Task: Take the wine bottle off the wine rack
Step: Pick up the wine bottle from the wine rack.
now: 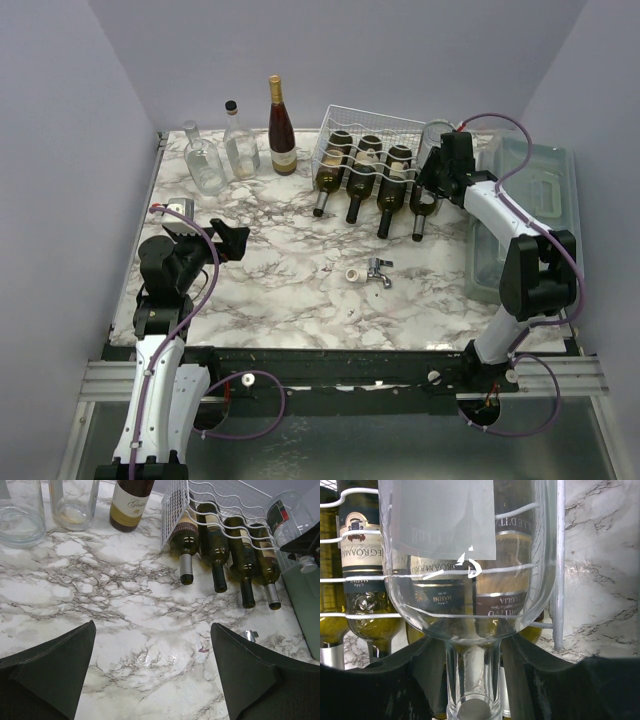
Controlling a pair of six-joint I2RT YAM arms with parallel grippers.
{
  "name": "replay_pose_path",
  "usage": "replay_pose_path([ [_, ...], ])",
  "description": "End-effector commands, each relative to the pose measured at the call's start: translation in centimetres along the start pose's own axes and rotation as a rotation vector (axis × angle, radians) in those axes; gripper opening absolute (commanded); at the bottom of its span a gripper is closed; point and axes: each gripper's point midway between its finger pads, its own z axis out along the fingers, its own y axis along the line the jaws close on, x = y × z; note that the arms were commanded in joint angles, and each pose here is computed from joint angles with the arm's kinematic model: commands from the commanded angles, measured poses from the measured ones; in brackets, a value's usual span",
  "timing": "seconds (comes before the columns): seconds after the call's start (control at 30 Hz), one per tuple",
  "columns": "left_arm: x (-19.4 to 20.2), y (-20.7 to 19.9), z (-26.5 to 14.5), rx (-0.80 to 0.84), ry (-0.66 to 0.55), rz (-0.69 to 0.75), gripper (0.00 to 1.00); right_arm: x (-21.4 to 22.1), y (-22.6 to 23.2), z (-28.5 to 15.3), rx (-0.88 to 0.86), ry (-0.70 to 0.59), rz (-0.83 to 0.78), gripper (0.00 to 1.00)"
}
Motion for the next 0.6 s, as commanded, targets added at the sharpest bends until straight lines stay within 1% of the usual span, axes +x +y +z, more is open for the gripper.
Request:
replay_pose_path([
  [0.0, -0.5, -0.3, -0.1, 0.009, -0.012, 0.016, 0.99, -1.1, 1.0, 0.4, -0.027, -0.025, 0.017, 0.47],
  [0.13, -0.5, -0.3, -0.1, 0.011, -0.011, 0.016, 0.99, -1.2, 0.9, 0.3, -0.025, -0.031, 0.018, 0.43],
  [0.3, -0.6, -0.3, -0.1, 0.011, -0.014, 0.017, 0.99, -1.4, 1.0, 0.0, -0.033, -0.043, 0.022, 0.33],
  [0.43, -0.5, -0.3, -0.1, 0.011, -0.013, 0.017, 0.99, -1.8, 1.3, -0.5, -0.046, -0.057, 0.028, 0.19],
  [0.53, -0.6, -0.3, -0.1, 0.010, -0.014, 0.017, 0.99, -2.2, 1.5, -0.9, -0.061, -0.069, 0.029, 0.04],
  [0.57, -0.5, -0.3, -0.1, 0.010, -0.012, 0.017, 0.99, -2.3, 1.6, -1.1, -0.068, -0.076, 0.028, 0.01],
])
